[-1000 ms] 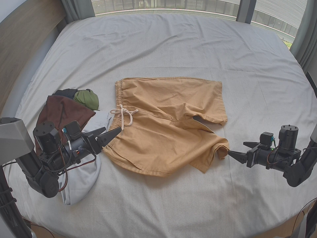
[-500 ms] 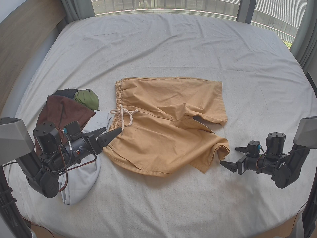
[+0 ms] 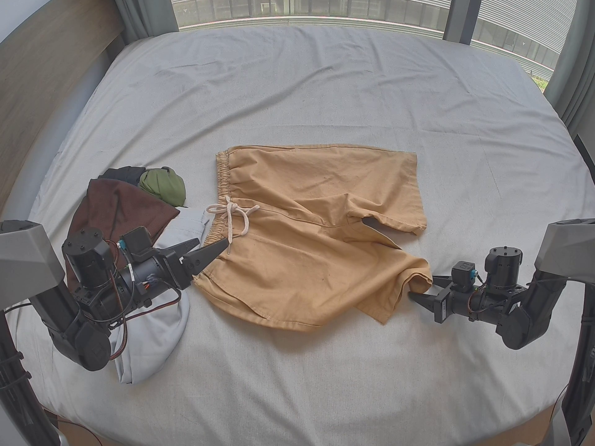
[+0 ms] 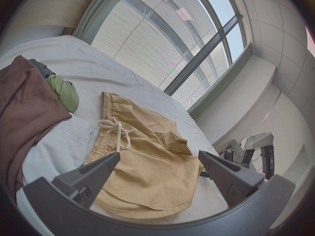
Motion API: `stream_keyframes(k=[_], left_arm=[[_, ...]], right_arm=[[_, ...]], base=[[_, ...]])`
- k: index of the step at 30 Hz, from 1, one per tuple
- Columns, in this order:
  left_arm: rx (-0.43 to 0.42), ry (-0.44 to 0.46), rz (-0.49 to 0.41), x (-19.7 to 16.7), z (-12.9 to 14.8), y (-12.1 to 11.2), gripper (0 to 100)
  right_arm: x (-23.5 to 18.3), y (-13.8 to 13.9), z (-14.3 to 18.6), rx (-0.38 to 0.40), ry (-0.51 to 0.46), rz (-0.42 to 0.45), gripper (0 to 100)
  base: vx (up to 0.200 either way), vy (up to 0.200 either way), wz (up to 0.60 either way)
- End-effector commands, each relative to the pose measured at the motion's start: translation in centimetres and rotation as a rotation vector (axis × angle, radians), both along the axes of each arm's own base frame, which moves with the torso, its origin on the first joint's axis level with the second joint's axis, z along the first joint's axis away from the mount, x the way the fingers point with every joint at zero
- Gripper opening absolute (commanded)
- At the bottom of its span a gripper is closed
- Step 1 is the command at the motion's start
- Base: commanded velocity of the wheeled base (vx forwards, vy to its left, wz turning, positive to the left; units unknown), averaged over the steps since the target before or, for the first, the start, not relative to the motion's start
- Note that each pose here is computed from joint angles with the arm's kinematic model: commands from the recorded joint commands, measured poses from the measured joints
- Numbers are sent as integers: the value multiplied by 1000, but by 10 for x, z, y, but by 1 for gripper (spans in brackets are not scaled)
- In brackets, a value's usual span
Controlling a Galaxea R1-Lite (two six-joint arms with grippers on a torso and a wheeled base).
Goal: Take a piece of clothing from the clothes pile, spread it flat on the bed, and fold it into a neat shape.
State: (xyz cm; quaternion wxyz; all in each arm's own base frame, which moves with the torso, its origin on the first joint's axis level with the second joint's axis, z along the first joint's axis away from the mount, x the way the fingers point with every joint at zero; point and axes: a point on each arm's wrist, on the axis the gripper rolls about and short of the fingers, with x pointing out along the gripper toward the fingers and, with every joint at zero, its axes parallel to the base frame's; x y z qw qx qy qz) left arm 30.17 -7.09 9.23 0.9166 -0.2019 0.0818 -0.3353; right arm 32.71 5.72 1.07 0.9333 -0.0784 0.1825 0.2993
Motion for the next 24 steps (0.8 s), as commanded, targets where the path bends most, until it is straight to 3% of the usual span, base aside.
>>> stream_keyframes(k=[1, 14, 24], left_arm=[[0, -1, -1, 0, 0, 0, 100], [0, -1, -4, -1, 1, -1, 100], [0, 0, -4, -1, 0, -1, 100]], right_arm=[[2, 2, -1, 0, -1, 5, 0], [18, -20, 22, 5, -99, -65, 0], [40, -28, 22, -3, -146, -126, 0]], base=[[0, 0, 0], [0, 0, 0], [0, 0, 0]])
